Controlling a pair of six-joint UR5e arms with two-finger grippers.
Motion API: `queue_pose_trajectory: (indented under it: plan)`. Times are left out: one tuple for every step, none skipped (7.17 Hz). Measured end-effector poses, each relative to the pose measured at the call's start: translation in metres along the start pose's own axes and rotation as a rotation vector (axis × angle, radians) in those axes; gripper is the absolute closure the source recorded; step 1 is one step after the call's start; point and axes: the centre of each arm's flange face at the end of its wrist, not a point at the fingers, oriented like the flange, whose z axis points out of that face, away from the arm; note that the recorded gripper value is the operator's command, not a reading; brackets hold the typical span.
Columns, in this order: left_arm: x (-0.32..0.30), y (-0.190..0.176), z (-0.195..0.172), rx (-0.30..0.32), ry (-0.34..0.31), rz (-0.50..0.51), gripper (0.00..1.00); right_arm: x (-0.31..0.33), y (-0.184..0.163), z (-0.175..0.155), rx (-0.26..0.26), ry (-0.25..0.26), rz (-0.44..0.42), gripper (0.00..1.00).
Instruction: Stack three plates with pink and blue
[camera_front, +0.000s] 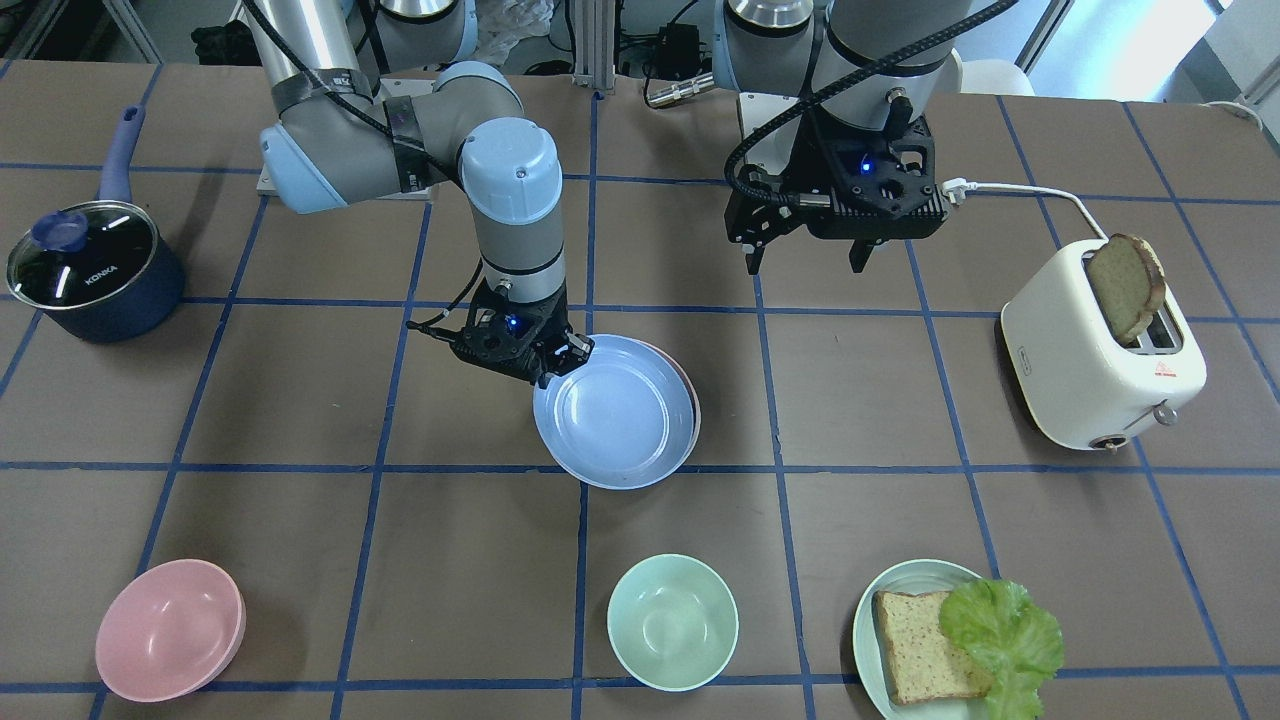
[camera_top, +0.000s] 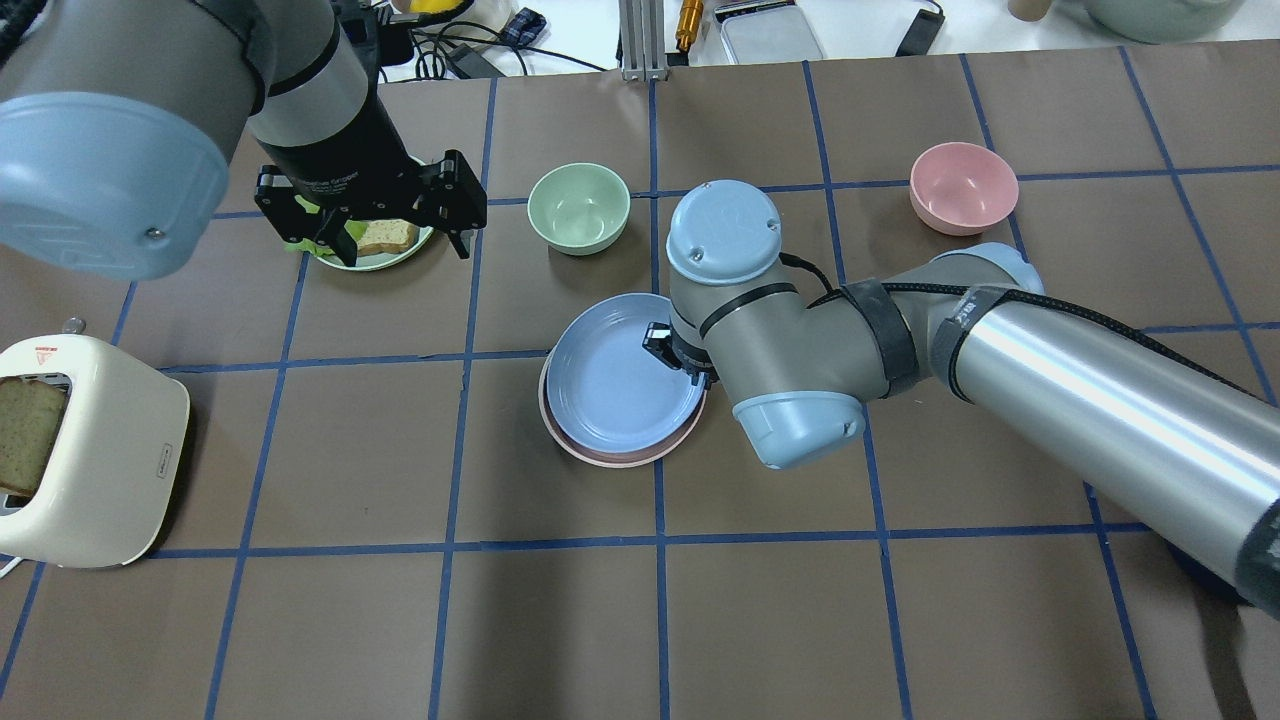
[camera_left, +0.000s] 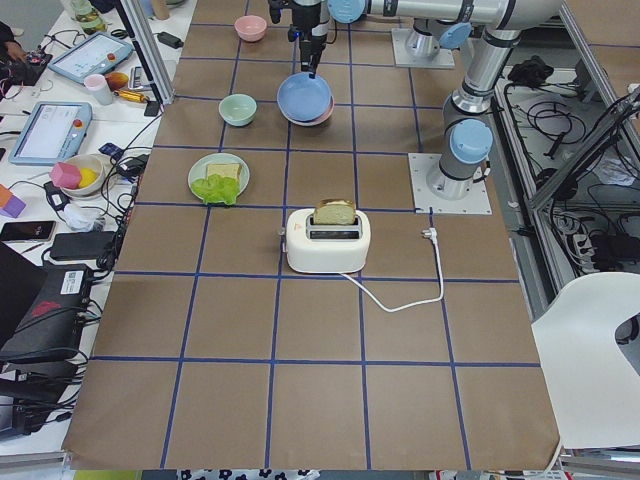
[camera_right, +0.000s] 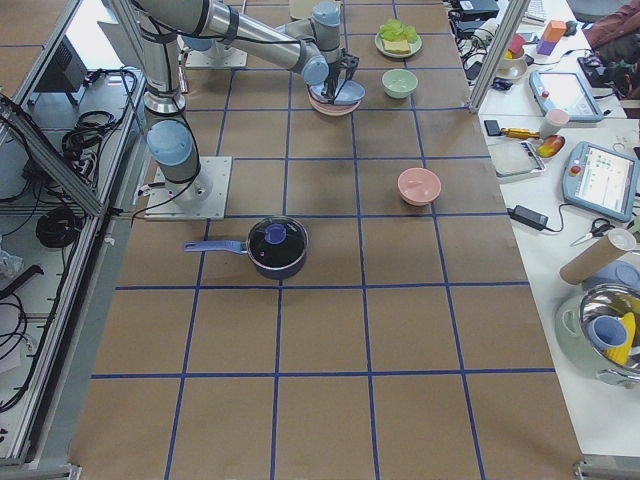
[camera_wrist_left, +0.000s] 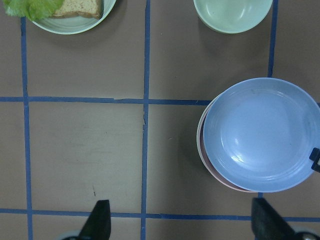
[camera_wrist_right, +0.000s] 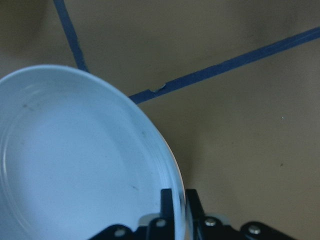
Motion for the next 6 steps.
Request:
queue_pose_trajectory:
  plan:
    - [0.000,0.000,0.000,0.000,0.000,0.000,0.00,0.000,-0.008,-0.006,0.016,-0.010,0.004,0.00]
    - [0.000,0.000,0.000,0.000,0.000,0.000,0.00,0.001,-0.025,-0.019,0.038,-0.024,0.007,0.00]
    - [0.000,0.000,0.000,0.000,0.000,0.000,0.00,0.005,-0.052,-0.038,0.050,-0.025,-0.016,0.00]
    - [0.000,0.000,0.000,0.000,0.000,0.000,0.00,0.017,-0.087,-0.060,0.046,-0.011,-0.068,0.00]
    - [0.000,0.000,0.000,0.000,0.000,0.000,0.00,0.037,-0.127,-0.088,0.037,0.006,-0.124,0.00]
    - [0.000,0.000,0.000,0.000,0.000,0.000,0.00,0.064,-0.166,-0.118,0.029,0.020,-0.182,0.00]
